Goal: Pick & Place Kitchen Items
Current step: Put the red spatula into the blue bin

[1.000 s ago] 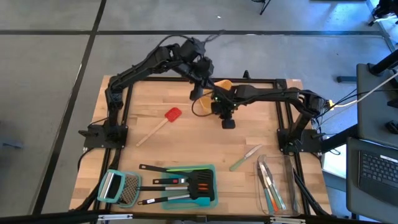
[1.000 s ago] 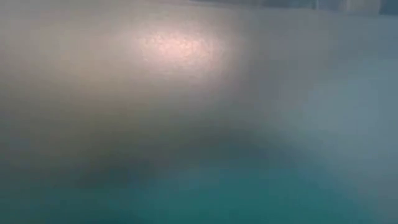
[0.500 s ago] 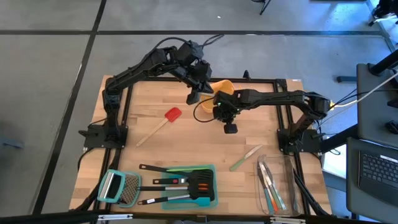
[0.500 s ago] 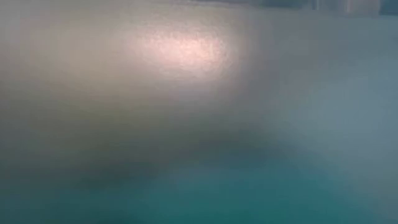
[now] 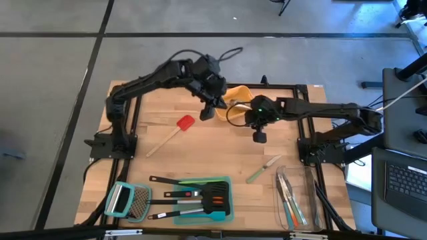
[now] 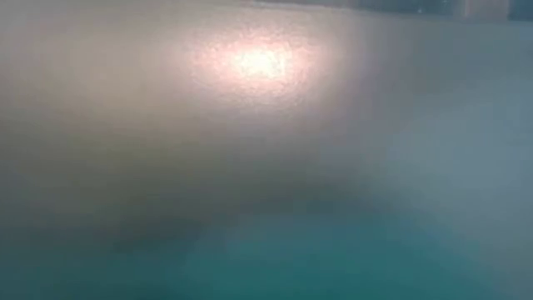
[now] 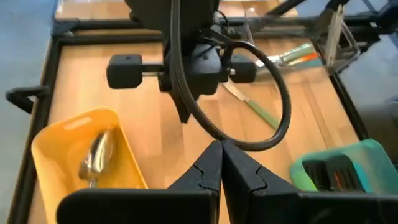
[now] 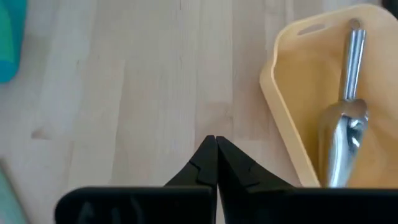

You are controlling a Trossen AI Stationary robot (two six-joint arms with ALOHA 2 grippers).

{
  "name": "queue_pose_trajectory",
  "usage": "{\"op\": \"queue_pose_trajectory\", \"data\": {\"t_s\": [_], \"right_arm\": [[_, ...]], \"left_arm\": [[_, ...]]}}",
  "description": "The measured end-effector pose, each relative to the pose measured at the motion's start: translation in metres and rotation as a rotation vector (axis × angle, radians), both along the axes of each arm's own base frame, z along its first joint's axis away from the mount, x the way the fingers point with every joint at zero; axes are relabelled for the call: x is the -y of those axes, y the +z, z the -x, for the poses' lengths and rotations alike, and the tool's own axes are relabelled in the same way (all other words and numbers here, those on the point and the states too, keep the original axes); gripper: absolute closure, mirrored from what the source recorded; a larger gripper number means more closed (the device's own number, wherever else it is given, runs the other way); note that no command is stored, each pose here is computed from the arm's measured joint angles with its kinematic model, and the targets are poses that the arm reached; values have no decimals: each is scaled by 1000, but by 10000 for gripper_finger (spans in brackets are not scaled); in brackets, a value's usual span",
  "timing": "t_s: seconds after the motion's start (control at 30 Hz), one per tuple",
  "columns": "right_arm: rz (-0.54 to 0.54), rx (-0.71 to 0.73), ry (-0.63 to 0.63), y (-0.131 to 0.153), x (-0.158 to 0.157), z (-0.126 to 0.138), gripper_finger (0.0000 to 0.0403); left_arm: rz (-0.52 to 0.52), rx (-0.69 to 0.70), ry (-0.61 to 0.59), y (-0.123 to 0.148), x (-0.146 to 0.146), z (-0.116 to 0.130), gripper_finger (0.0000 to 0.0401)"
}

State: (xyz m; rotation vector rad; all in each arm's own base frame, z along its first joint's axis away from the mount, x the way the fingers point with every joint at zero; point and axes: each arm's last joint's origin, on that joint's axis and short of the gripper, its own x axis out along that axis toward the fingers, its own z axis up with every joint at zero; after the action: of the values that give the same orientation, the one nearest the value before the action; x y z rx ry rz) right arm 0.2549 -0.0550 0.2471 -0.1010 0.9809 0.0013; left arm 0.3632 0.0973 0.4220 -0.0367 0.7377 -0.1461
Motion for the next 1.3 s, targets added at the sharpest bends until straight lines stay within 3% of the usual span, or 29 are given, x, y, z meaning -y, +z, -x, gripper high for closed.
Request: {"op": "queue_pose_trajectory", "data": {"t_s": [0.2, 0.43, 0.6, 0.73, 0.9, 1.1, 1.3], "right_arm": [[-12, 44, -32, 4, -6, 15, 403], [-29, 105, -29, 7, -14, 11, 403], [-38, 146, -16, 0, -20, -4, 403], [-38, 131, -9, -27, -19, -15, 403], [29, 142, -80, -69, -7, -25, 403], [30, 131, -182, -93, 11, -35, 403], [77, 77, -243, -113, 21, -46, 403]], "left_arm": [[-51, 127, 85, -32, 12, 9, 399], [48, 378, 175, -88, 15, 53, 400], [131, 431, 219, -138, 12, 70, 400], [158, 441, 240, -168, 13, 76, 400], [190, 551, 239, -186, 21, 84, 400], [160, 634, 348, -203, 29, 94, 400], [170, 653, 344, -203, 31, 94, 400]]}}
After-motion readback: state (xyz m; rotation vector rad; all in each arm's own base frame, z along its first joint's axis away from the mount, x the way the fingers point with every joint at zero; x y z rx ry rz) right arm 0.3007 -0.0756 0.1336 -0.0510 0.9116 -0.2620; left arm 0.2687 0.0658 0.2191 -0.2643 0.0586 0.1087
